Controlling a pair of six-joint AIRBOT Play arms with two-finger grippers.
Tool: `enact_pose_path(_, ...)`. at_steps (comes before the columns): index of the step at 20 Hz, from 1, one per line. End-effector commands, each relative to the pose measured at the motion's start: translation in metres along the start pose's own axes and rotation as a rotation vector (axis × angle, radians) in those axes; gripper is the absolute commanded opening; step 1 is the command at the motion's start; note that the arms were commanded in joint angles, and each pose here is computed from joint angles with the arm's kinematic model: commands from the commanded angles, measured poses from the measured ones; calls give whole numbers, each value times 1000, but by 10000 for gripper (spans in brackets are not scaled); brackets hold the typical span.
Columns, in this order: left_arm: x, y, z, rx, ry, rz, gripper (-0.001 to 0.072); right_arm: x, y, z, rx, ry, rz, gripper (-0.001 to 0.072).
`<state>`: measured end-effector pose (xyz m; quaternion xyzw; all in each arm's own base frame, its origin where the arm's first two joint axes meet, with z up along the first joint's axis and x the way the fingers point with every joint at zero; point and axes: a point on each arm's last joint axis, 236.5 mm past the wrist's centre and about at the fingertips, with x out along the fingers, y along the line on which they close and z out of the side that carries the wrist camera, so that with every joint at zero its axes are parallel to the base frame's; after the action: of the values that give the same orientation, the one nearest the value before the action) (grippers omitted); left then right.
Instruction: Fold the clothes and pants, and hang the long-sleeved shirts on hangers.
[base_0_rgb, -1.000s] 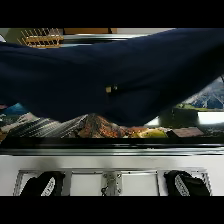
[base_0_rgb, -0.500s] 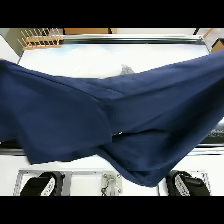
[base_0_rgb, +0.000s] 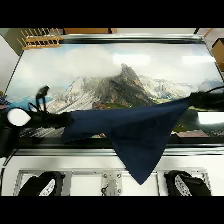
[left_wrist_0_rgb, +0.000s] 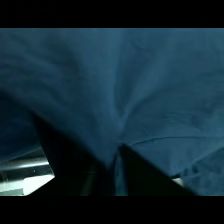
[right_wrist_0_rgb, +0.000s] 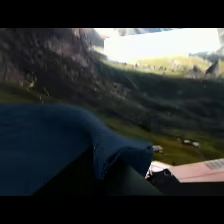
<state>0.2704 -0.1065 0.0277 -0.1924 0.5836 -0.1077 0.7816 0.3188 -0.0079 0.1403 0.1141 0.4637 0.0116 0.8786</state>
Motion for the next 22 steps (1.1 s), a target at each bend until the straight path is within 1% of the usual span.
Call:
enact_pose_path(1, 36, 21, -27, -41, 100, 28, 583, 30, -6, -41, 25, 125, 2, 10)
enact_pose_path(2, 33, 23, -25, -43, 116, 33, 568, 30, -6, -41, 25, 125, 2, 10)
enact_pose_path(5, 28, 39, -23, -93, 144, 49, 568, 30, -6, -41, 25, 125, 3, 10)
enact_pose_path(7, 30, 52, -36, -144, 188, 56, 567, 30, -6, -41, 25, 125, 3, 11)
enact_pose_path(10, 38, 57, -71, -170, 291, 43, 567, 30, -6, -41, 26, 125, 3, 10)
enact_pose_path(12, 50, 44, -92, -170, 303, -12, 567, 30, -5, -41, 27, 125, 5, 10)
enact_pose_path(16, 78, 26, -112, -155, 227, -54, 567, 30, -4, -41, 30, 125, 13, 11)
enact_pose_path(18, 87, 21, -116, -131, 213, -52, 567, 30, -4, -41, 30, 125, 13, 10)
enact_pose_path(22, 100, 12, -130, -80, 301, -34, 567, 30, -4, -41, 30, 125, 13, 11)
